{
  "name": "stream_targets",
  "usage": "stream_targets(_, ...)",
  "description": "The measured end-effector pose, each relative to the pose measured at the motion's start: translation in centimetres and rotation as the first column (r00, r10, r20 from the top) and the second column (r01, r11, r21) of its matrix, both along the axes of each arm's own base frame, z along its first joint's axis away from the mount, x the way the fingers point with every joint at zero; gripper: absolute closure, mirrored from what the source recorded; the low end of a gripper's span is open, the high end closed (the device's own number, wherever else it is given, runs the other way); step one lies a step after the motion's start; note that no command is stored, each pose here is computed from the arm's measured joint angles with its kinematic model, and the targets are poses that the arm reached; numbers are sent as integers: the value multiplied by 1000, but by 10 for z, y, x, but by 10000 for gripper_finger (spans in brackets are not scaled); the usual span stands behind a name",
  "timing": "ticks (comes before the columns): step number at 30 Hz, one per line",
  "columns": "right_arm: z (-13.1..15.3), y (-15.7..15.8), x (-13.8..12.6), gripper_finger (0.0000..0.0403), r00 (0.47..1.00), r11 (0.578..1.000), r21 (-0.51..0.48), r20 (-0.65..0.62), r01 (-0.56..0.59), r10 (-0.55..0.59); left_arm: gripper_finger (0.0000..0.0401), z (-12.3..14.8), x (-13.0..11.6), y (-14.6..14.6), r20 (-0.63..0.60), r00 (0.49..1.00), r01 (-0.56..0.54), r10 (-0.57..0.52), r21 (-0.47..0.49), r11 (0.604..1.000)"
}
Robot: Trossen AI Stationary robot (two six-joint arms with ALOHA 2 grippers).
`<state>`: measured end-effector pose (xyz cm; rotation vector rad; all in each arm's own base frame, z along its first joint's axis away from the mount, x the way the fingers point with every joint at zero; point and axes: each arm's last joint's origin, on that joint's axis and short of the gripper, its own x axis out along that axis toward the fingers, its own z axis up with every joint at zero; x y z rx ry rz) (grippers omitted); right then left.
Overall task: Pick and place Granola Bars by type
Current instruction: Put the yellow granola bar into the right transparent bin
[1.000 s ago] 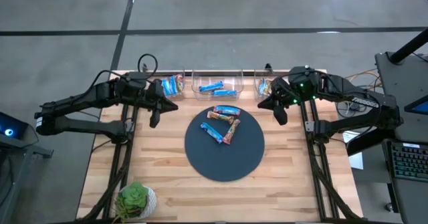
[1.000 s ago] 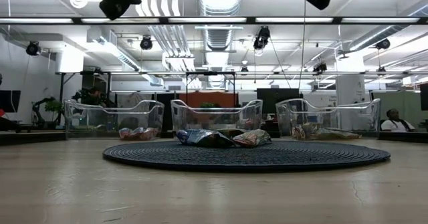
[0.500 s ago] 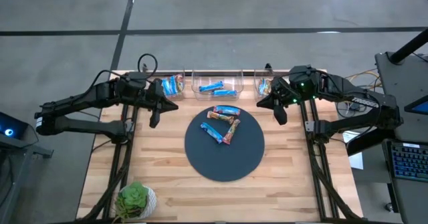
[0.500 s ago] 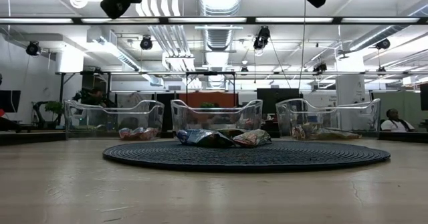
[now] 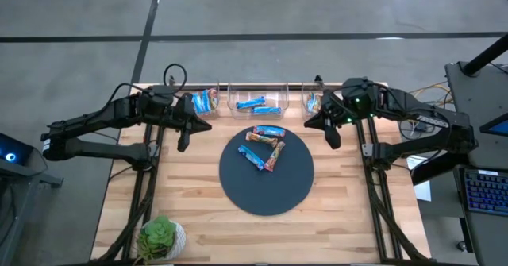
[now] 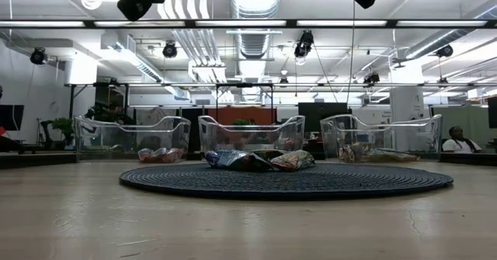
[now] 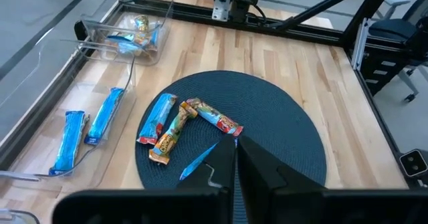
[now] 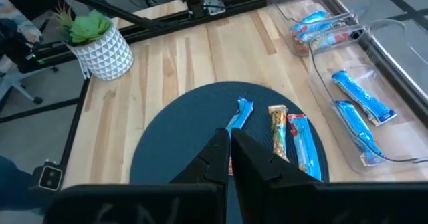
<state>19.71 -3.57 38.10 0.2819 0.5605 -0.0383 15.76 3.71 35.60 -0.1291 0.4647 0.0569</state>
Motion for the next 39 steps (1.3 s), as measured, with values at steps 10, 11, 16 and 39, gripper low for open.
stream_targets(10,10,-10,8,394,998,1000,4,-64,-24,24,401,0,0,0,0,1000,2,-2,4,1000)
stream_targets(11,12,-12,9,394,996,1000,-6,-79,-30,30,401,0,0,0,0,1000,2,-2,4,1000)
stream_targets(16,19,-18,11,394,989,998,-43,-144,-50,43,401,0,0,0,0,1000,2,-2,3,1000)
stream_targets(39,-10,-35,40,395,941,954,-175,-280,-242,187,401,0,0,1,-2,1000,-14,14,14,1000)
